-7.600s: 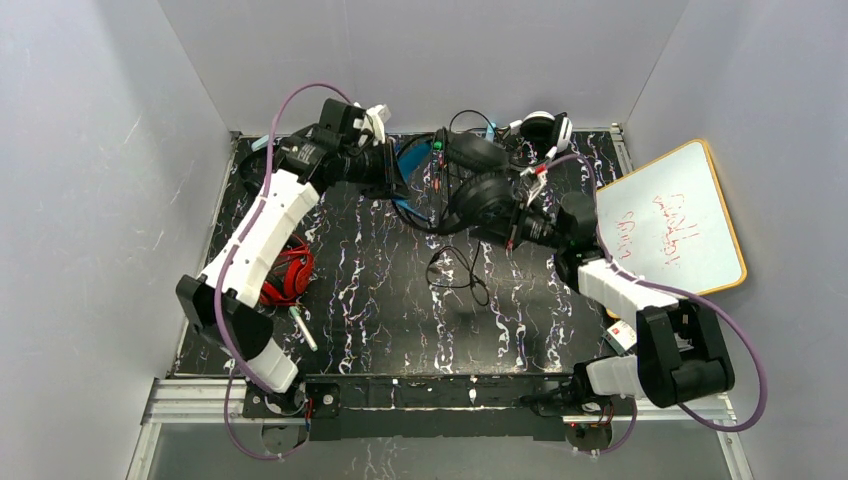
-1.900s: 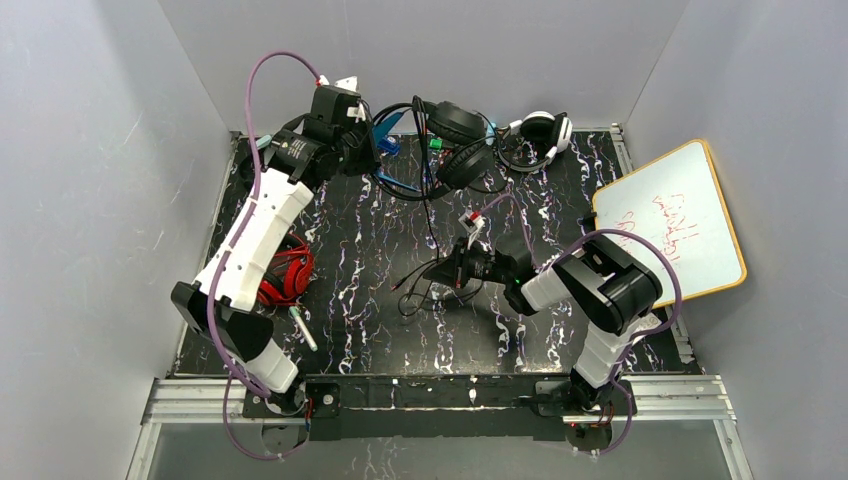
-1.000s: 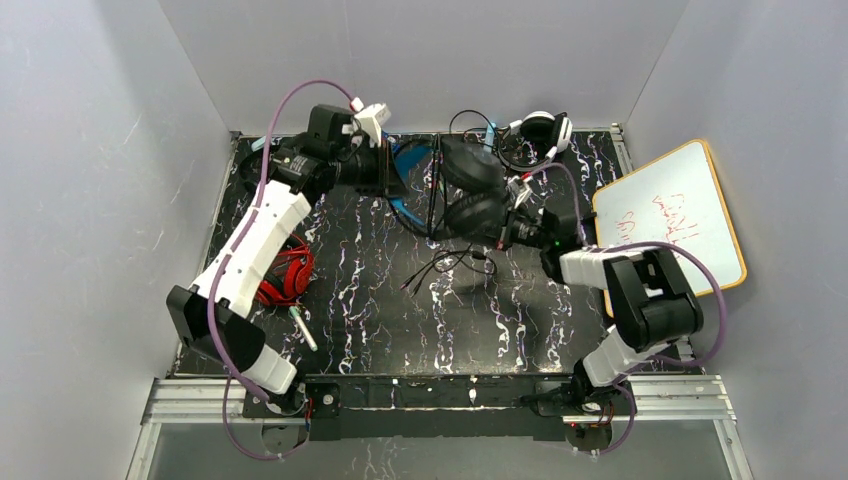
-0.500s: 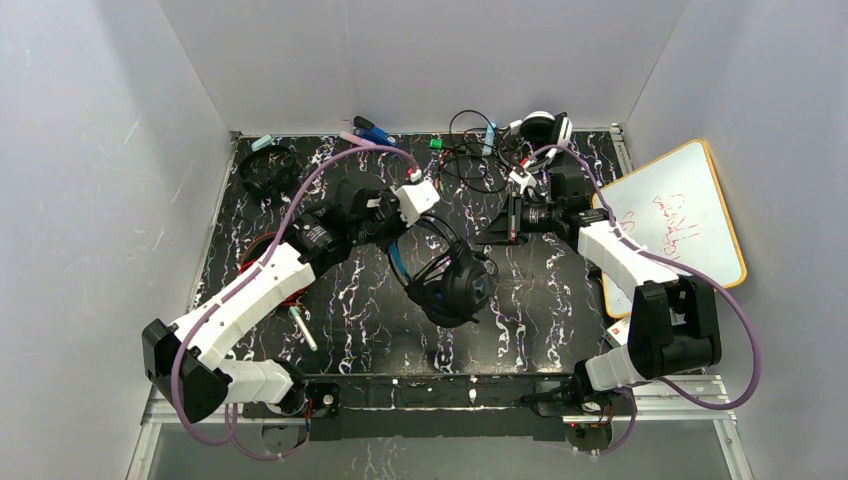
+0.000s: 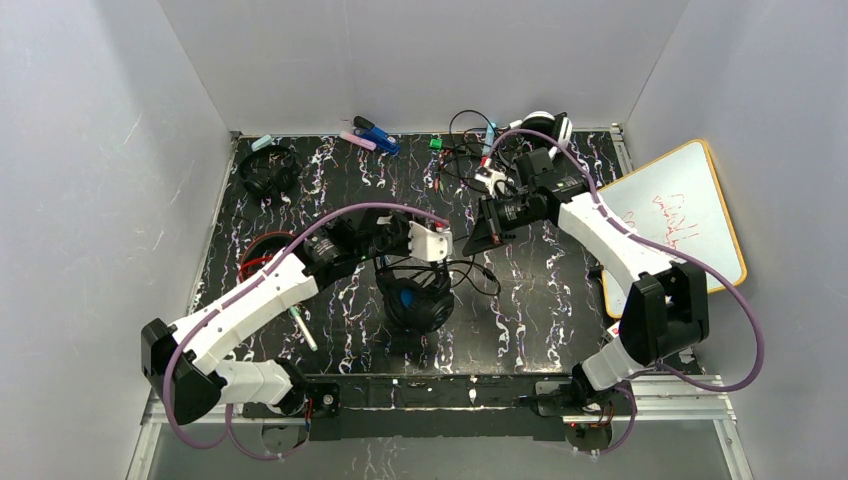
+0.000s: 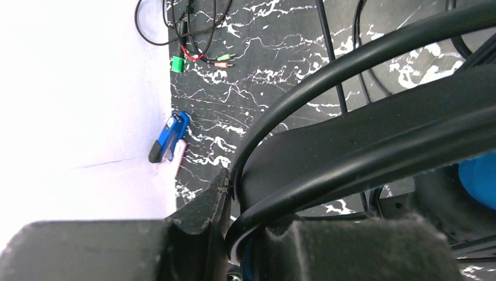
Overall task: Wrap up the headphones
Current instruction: Wrap the headphones cable around the headphones.
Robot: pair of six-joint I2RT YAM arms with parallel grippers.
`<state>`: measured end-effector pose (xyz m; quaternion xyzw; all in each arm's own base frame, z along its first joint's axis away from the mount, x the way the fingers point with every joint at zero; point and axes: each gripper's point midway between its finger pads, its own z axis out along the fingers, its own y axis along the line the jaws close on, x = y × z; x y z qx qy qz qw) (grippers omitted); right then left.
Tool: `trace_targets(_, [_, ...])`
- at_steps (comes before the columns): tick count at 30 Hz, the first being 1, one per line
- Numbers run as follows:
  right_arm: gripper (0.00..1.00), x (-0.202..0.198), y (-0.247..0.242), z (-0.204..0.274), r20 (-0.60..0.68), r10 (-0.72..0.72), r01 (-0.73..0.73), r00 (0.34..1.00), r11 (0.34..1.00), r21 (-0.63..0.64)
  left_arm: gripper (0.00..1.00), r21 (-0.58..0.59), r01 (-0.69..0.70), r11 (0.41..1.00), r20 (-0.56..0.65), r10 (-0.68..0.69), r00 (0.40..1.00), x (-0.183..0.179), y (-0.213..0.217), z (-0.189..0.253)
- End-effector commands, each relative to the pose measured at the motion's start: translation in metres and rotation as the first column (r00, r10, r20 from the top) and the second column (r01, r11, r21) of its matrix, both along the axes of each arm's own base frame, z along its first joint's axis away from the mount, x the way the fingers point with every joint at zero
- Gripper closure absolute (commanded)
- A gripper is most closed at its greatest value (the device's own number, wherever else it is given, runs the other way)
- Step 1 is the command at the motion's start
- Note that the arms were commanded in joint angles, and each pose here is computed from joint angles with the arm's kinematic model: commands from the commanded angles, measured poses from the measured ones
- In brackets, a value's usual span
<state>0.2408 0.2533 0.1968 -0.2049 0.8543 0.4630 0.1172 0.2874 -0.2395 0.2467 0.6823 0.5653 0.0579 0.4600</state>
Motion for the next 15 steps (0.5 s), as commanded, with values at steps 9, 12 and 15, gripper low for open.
trace_targets(9, [0.99, -0.027, 0.01, 0.034, 0.016, 0.174, -0.175, 0.985, 0.98, 0.091, 1.0, 0.329, -0.131, 0.935, 0.138, 0.09, 0.986, 0.024, 0.048, -0.007])
trace_targets(12, [0.99, -0.035, 0.016, 0.03, 0.007, 0.207, -0.207, 0.978, 0.975, 0.081, 1.0, 0.33, -0.157, 0.931, 0.165, 0.107, 0.98, 0.03, 0.048, 0.0])
trace_targets(15, [0.99, -0.04, 0.022, 0.013, -0.01, 0.235, -0.235, 0.972, 0.972, 0.023, 1.0, 0.336, -0.169, 0.926, 0.201, 0.105, 0.974, 0.035, 0.049, 0.006])
